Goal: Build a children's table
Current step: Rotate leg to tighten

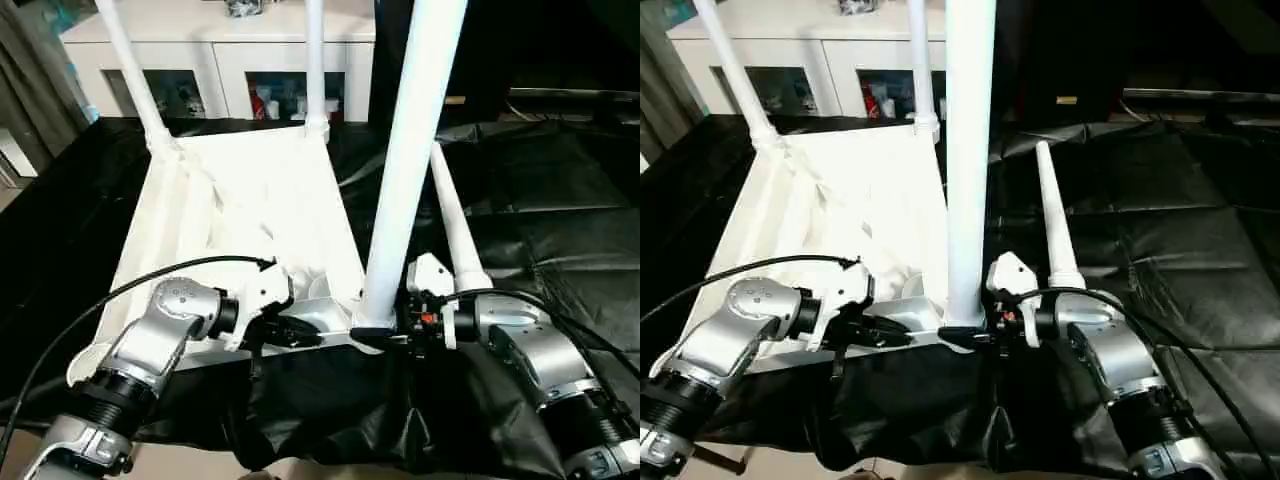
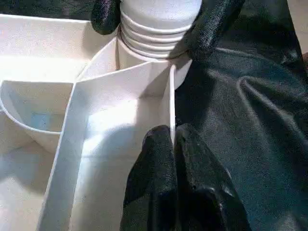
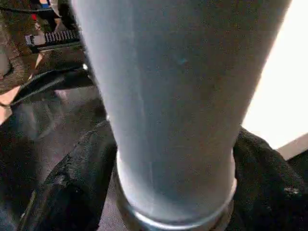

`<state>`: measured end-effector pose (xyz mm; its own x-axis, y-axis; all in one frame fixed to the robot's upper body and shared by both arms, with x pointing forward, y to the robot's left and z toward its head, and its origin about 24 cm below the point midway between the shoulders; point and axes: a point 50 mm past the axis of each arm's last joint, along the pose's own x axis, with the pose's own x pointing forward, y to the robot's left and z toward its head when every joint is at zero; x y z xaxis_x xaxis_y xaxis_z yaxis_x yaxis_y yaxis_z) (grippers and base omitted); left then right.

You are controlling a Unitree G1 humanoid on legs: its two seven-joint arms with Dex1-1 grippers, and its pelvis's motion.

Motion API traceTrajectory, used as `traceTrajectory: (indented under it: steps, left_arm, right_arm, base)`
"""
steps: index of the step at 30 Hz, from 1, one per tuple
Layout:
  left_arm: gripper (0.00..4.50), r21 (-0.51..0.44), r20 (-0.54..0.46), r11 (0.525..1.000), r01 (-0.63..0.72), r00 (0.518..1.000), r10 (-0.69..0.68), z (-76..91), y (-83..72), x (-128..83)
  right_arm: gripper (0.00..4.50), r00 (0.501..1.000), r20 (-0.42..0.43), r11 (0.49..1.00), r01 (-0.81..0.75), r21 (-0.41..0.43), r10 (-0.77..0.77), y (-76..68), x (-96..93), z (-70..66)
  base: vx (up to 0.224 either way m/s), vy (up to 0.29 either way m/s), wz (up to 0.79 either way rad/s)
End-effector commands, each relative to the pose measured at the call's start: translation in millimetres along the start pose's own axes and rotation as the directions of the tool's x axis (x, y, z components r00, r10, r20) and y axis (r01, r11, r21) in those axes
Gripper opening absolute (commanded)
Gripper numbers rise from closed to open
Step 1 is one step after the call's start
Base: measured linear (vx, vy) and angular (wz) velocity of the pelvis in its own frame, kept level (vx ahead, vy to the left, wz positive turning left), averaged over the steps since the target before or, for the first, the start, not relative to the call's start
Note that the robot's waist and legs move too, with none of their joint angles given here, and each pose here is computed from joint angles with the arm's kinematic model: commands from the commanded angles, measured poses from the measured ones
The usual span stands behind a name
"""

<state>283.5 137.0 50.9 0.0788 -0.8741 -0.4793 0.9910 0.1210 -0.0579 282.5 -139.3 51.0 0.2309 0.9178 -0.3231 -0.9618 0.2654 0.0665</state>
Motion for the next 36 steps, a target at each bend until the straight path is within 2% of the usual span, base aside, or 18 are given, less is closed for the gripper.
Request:
traceTrajectory:
  steps: [1, 6, 9, 10, 11, 13, 14, 17, 20, 22, 28, 30, 32, 36]
  left_arm:
    - [0.0, 0.045, 0.055, 0.999, 0.028, 0.998, -0.03, 13.1, -2.3, 2]
    - [0.0, 0.037, 0.055, 0.997, -0.073, 0.996, 0.07, 15.3, 5.8, 9]
    - [0.0, 0.0, 0.041, 0.974, -0.225, 0.974, 0.225, 17.8, 19.4, 19]
    - [0.0, 0.0, 0.041, 0.974, -0.225, 0.974, 0.225, 17.8, 19.4, 19]
    - [0.0, -0.034, 0.046, 0.956, -0.293, 0.955, 0.294, 21.9, 25.4, 26]
    - [0.0, -0.056, 0.047, 0.94, -0.336, 0.94, 0.339, 24.9, 28.9, 31]
    - [0.0, -0.101, 0.06, 0.912, -0.398, 0.913, 0.405, 32.6, 33.1, 42]
    - [0.0, -0.145, 0.088, 0.894, -0.425, 0.894, 0.439, 43.1, 33.8, 55]
    - [0.0, -0.141, 0.101, 0.9, -0.413, 0.898, 0.428, 46.8, 31.5, 61]
    - [0.0, -0.124, 0.108, 0.912, -0.391, 0.908, 0.404, 50.6, 28.2, 70]
    - [0.0, -0.119, 0.1, 0.91, -0.397, 0.907, 0.408, 50.5, 29.5, 69]
    - [0.0, -0.127, 0.086, 0.902, -0.413, 0.901, 0.425, 48.3, 31.4, 66]
    - [0.0, -0.148, 0.063, 0.88, -0.451, 0.884, 0.464, 44.5, 35.0, 63]
    - [0.0, -0.24, 0.0, 0.785, -0.571, 0.808, 0.589, 37.2, 45.9, 57]
  right_arm:
    - [2.99, 1.0, 0.009, 1.0, -0.024, -0.006, 0.024, 4.4, 5.2, 2.6]
    - [2.77, 0.993, 0.017, 0.993, 0.112, 0.043, -0.113, -2.1, 12.2, -3.5]
    - [2.73, 0.949, -0.028, 0.942, 0.315, 0.118, -0.314, -14.9, 22.9, -15.1]
    - [2.73, 0.949, -0.028, 0.942, 0.315, 0.118, -0.314, -14.9, 22.9, -15.1]
    - [2.73, 0.908, -0.035, 0.889, 0.416, 0.193, -0.418, -21.6, 29.8, -19.3]
    - [2.72, 0.877, -0.041, 0.85, 0.474, 0.227, -0.478, -25.4, 34.1, -20.8]
    - [2.72, 0.842, -0.037, 0.805, 0.526, 0.274, -0.538, -28.7, 43.2, -20.4]
    - [2.72, 0.823, -0.025, 0.775, 0.545, 0.319, -0.568, -29.3, 54.4, -18.2]
    - [2.72, 0.829, -0.013, 0.784, 0.533, 0.316, -0.559, -28.0, 59.2, -15.6]
    - [3.42, 0.839, 0.024, 0.796, 0.507, 0.331, -0.544, -26.8, 64.8, -9.8]
    - [3.63, 0.82, 0.053, 0.797, 0.536, 0.278, -0.57, -31.3, 62.8, -3.1]
    - [3.63, 0.81, 0.093, 0.798, 0.539, 0.27, -0.579, -33.8, 55.7, 2.7]
    - [3.63, 0.801, 0.126, 0.799, 0.543, 0.257, -0.585, -34.7, 45.9, 7.6]
    - [3.63, 0.767, 0.127, 0.771, 0.596, 0.222, -0.629, -35.7, 26.0, 6.9]
  base:
    - [0.0, 0.0, 0.0]
    - [0.0, 0.0, 0.0]
    - [0.0, 0.0, 0.0]
    - [0.0, 0.0, 0.0]
    - [0.0, 0.0, 0.0]
    - [0.0, 0.0, 0.0]
    - [0.0, 0.0, 0.0]
    - [0.0, 0.0, 0.0]
    - [0.0, 0.0, 0.0]
    - [0.0, 0.0, 0.0]
    - [0.0, 0.0, 0.0]
    - [0.0, 0.0, 0.0]
    - [0.0, 0.0, 0.0]
    - [0.0, 0.0, 0.0]
